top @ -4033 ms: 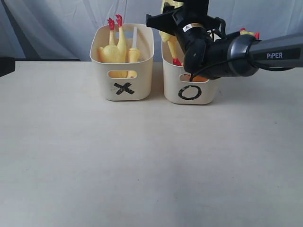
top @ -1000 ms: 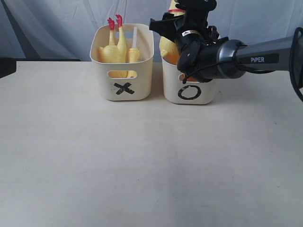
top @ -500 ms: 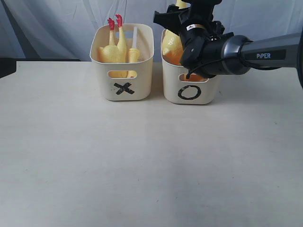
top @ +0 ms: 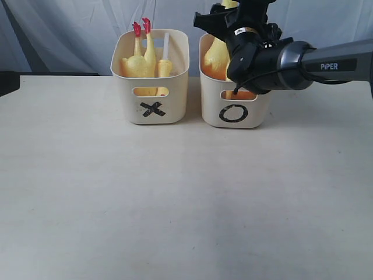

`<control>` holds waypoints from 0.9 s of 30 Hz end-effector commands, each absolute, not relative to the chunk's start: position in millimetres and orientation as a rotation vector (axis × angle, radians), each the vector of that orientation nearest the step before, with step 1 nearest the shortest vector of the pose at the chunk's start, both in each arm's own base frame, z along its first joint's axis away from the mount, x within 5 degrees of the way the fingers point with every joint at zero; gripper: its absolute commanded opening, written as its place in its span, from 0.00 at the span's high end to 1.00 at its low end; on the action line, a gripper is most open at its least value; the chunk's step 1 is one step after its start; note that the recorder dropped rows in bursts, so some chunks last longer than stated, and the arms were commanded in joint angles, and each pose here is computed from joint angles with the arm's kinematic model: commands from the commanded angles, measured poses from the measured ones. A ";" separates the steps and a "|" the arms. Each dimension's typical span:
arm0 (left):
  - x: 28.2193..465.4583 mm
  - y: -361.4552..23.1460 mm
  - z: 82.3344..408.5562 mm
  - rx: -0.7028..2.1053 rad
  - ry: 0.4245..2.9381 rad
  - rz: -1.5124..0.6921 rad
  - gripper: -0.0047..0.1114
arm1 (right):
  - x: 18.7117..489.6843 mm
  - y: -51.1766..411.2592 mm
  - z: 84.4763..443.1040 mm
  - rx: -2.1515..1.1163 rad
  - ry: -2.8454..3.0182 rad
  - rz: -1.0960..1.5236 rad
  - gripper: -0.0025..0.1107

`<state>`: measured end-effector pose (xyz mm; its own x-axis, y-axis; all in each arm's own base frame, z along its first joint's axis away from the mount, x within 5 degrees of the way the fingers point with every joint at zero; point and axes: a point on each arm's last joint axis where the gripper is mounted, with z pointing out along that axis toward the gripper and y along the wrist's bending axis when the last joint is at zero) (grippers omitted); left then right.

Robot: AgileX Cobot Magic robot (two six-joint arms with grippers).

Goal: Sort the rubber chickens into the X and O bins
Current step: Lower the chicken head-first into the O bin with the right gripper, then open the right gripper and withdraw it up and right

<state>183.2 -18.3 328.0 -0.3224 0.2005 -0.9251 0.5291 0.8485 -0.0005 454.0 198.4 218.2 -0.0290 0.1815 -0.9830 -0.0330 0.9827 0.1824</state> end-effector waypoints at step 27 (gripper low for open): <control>182.6 -17.8 326.5 0.551 1.913 -0.363 0.54 | 351.7 173.4 348.3 -0.464 1.600 0.110 0.98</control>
<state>182.9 -18.1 327.2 -0.3250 0.2121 -0.9216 0.5319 0.8468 0.0074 367.2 183.3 342.5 -0.0257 -0.2055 -0.9783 -0.3603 0.9148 -0.1827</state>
